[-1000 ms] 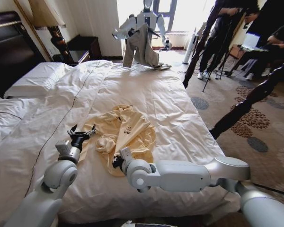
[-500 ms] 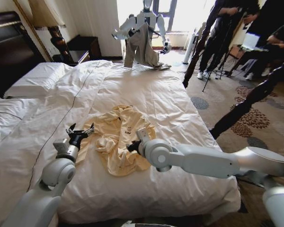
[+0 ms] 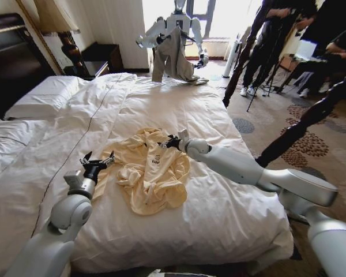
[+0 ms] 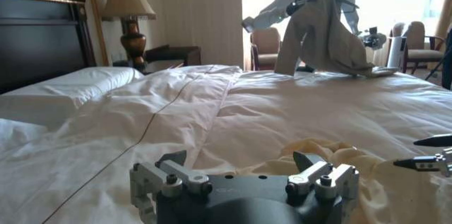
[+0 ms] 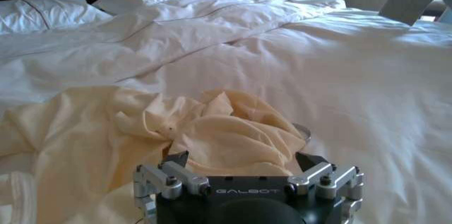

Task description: Pick up the clothes from the bed and hang them on the clothes hanger.

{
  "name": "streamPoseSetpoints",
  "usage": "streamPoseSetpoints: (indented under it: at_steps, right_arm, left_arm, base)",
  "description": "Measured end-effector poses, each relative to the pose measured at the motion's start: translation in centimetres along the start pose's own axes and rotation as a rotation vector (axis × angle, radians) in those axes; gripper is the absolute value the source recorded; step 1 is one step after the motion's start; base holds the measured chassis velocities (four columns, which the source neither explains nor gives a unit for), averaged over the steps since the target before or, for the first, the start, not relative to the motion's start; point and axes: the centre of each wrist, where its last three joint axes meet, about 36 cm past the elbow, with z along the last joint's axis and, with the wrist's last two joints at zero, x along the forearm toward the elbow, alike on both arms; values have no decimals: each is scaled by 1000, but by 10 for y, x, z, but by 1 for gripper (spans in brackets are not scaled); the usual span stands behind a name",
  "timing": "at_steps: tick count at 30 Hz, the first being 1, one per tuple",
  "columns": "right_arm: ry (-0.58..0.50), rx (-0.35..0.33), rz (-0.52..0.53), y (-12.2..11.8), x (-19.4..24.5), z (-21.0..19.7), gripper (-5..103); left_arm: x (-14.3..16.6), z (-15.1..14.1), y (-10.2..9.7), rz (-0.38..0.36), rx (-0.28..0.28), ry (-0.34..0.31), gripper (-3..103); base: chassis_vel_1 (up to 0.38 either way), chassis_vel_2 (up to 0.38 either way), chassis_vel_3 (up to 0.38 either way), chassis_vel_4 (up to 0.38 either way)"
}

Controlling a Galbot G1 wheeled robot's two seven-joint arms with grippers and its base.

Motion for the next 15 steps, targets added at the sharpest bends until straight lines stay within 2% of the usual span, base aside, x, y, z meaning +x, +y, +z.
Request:
streamPoseSetpoints:
  at_steps: [2,9,11,15]
  right_arm:
    - [-6,-13,-28,-13,-19,-2,99]
    - [32,-36,-93,-30,-49,-9,100]
    - [86,-33,-62,-38,-55,-10,100]
    - [112,-38,-32,-44,-60,-11,100]
  left_arm:
    - [1,0,0,-5,4,-2,100]
    - [2,3,1,-15,17,-2,100]
    - [0,6,2,-20,21,1,100]
    - [-2,9,1,-21,22,1,100]
  base:
    - [0,0,0,0]
    - [0,0,0,0]
    - [0,0,0,0]
    - [0,0,0,0]
